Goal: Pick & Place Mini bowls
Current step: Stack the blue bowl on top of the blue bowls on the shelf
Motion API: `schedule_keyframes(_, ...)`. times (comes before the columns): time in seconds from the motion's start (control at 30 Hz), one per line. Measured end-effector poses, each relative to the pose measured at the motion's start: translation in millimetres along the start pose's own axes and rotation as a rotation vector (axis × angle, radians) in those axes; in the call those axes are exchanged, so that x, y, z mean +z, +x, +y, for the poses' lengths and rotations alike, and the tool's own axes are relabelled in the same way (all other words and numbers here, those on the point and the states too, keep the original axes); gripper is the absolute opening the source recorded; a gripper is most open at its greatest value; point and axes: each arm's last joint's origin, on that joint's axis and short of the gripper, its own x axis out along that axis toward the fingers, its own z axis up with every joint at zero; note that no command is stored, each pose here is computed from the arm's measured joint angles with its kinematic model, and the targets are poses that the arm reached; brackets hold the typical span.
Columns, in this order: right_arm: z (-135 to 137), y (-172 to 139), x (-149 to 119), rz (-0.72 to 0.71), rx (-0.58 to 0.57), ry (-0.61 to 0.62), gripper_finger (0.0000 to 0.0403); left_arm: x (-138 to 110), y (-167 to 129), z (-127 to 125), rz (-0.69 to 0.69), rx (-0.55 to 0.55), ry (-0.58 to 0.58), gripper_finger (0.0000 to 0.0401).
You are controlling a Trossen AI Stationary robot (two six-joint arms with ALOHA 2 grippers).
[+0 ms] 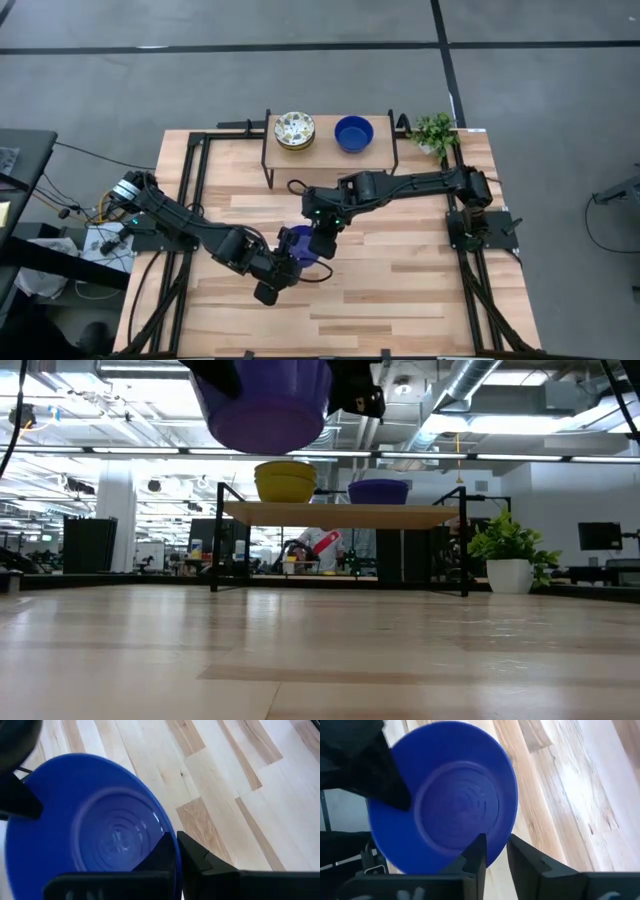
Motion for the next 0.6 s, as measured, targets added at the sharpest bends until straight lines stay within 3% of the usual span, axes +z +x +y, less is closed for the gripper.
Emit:
schedule_keyframes(0.23,-0.8,5.2,0.9,0.007,-0.006,0.007,0.0008,0.9,0.7,0.1,-0.007,0.003,-0.006,0.0004)
schedule_keyframes(0.6,-0.5,5.9,-1.1,0.025,-0.011,0.031,0.0002,1.4,0.7,0.2,-0.012,0.006,-0.005,0.0006)
